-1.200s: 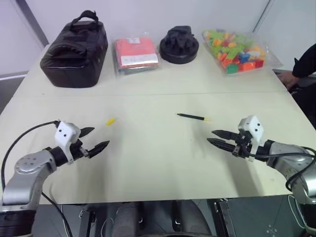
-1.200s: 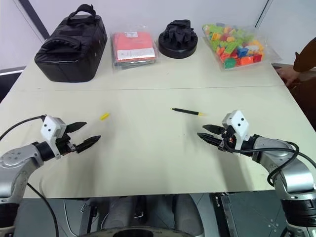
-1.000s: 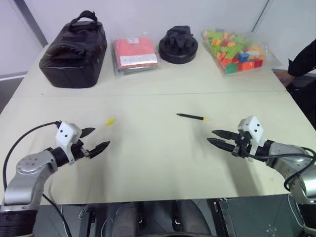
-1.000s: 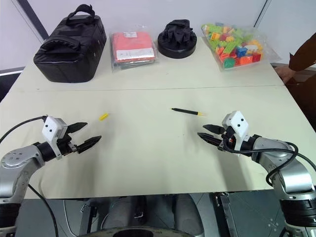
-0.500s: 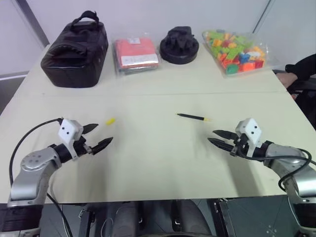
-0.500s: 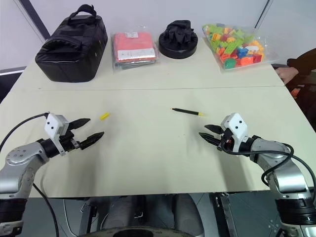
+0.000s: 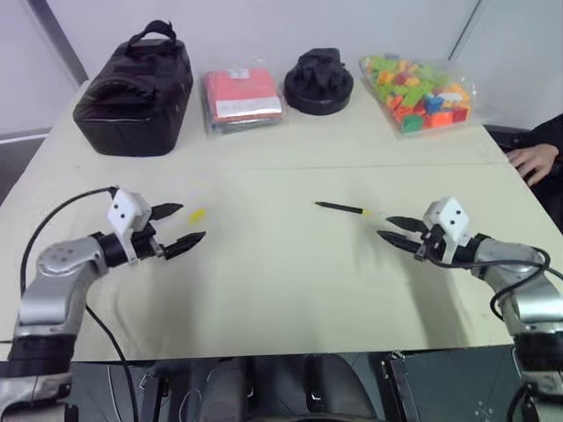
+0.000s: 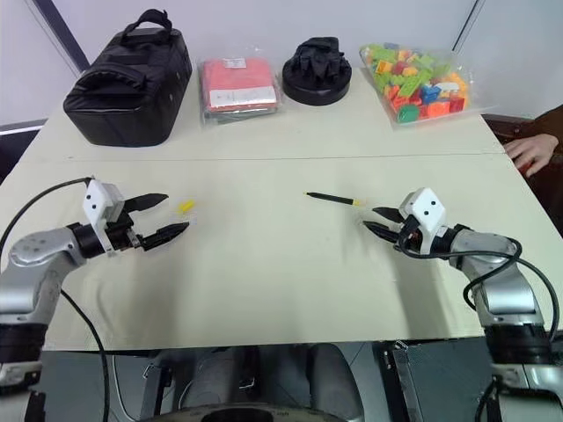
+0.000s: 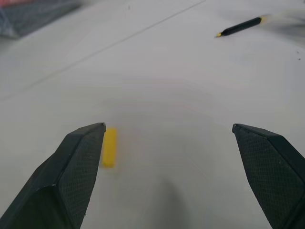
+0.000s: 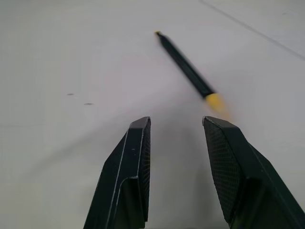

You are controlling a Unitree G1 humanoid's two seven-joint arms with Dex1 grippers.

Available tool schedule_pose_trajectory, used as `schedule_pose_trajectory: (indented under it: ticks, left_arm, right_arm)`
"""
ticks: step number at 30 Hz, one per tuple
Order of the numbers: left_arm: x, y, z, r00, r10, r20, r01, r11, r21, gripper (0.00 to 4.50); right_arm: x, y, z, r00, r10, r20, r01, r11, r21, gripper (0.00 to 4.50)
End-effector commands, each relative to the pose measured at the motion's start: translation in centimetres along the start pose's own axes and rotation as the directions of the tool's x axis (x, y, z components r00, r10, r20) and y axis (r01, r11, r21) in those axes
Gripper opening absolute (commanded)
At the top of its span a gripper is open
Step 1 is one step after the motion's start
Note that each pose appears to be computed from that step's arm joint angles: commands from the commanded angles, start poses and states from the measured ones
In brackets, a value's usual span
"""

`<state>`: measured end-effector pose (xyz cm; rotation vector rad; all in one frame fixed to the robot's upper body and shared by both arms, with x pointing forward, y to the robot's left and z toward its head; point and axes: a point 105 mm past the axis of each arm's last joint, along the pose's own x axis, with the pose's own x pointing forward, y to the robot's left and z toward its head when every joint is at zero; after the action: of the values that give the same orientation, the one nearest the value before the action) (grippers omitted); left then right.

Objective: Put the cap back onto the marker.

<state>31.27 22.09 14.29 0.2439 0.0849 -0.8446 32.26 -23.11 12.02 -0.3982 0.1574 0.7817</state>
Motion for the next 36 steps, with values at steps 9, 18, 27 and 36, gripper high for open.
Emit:
schedule_pose_trajectory:
  ticks: [9, 18, 27, 36]
  left_arm:
    - [3.4, 0.2, 4.2, 0.963, -0.269, -0.02, 0.268, 0.946, 0.181, 4.46]
    - [4.6, -0.5, 4.9, 0.924, -0.378, -0.054, 0.38, 0.899, 0.219, 4.46]
    - [5.4, -1.1, 4.8, 0.916, -0.399, -0.044, 0.399, 0.89, 0.22, 4.46]
    - [5.6, -1.2, 4.8, 0.922, -0.388, -0.013, 0.381, 0.899, 0.217, 4.46]
  right_arm:
    - [5.6, -1.0, 1.9, 0.978, 0.207, 0.022, -0.201, 0.969, -0.146, 1.77]
    - [9.2, -0.7, 3.7, 0.962, 0.272, 0.025, -0.26, 0.941, -0.216, 1.77]
    - [10.7, -0.1, 2.6, 0.943, 0.322, -0.084, -0.332, 0.92, -0.207, 1.77]
    - [11.0, -1.0, 3.6, 0.949, 0.305, -0.077, -0.314, 0.932, -0.18, 1.77]
